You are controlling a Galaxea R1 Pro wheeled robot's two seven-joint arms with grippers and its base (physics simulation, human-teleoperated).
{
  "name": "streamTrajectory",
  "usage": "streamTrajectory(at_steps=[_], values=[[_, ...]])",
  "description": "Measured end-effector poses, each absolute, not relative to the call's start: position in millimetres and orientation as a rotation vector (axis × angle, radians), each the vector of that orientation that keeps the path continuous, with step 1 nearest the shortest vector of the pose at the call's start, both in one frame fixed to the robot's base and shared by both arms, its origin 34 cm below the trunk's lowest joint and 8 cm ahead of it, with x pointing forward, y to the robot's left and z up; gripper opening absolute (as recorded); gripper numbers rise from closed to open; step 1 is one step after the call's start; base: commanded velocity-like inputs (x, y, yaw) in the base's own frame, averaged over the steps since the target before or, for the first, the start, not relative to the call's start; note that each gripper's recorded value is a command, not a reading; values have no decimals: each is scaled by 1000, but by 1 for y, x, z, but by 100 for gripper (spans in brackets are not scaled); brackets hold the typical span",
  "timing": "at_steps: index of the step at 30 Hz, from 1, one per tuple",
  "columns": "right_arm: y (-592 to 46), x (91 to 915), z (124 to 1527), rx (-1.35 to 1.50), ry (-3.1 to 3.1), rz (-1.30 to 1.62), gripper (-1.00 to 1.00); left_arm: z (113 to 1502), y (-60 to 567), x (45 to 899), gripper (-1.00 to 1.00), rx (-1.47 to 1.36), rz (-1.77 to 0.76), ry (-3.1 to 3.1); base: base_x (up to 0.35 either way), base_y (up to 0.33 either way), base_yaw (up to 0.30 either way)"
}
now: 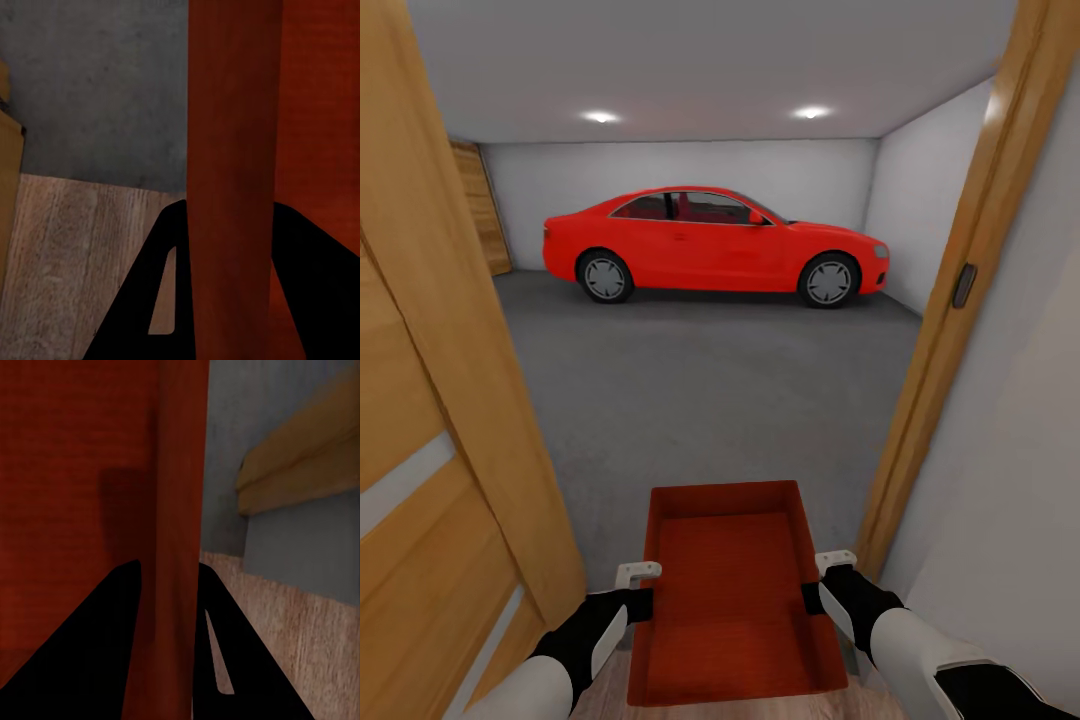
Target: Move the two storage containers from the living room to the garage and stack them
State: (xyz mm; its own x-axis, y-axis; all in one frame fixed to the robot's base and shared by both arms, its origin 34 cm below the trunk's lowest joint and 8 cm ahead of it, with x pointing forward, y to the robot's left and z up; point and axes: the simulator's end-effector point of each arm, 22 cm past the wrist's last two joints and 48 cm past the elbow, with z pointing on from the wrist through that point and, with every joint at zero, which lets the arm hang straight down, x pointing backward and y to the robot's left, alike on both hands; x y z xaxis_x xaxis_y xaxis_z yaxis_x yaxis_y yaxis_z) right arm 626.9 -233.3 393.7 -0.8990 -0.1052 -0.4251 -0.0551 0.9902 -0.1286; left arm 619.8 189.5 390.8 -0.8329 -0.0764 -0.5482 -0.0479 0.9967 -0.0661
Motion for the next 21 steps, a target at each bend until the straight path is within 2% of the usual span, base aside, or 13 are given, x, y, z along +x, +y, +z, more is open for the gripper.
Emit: streamTrajectory(at_steps=[12,21], values=[[-233,627,393,-114,2690,-157,-100,390,190,620,-100,-87,-66,2557,49,0,0],[-233,627,394,-114,2689,-157,-100,391,190,620,-100,-87,-66,2556,171,0,0]])
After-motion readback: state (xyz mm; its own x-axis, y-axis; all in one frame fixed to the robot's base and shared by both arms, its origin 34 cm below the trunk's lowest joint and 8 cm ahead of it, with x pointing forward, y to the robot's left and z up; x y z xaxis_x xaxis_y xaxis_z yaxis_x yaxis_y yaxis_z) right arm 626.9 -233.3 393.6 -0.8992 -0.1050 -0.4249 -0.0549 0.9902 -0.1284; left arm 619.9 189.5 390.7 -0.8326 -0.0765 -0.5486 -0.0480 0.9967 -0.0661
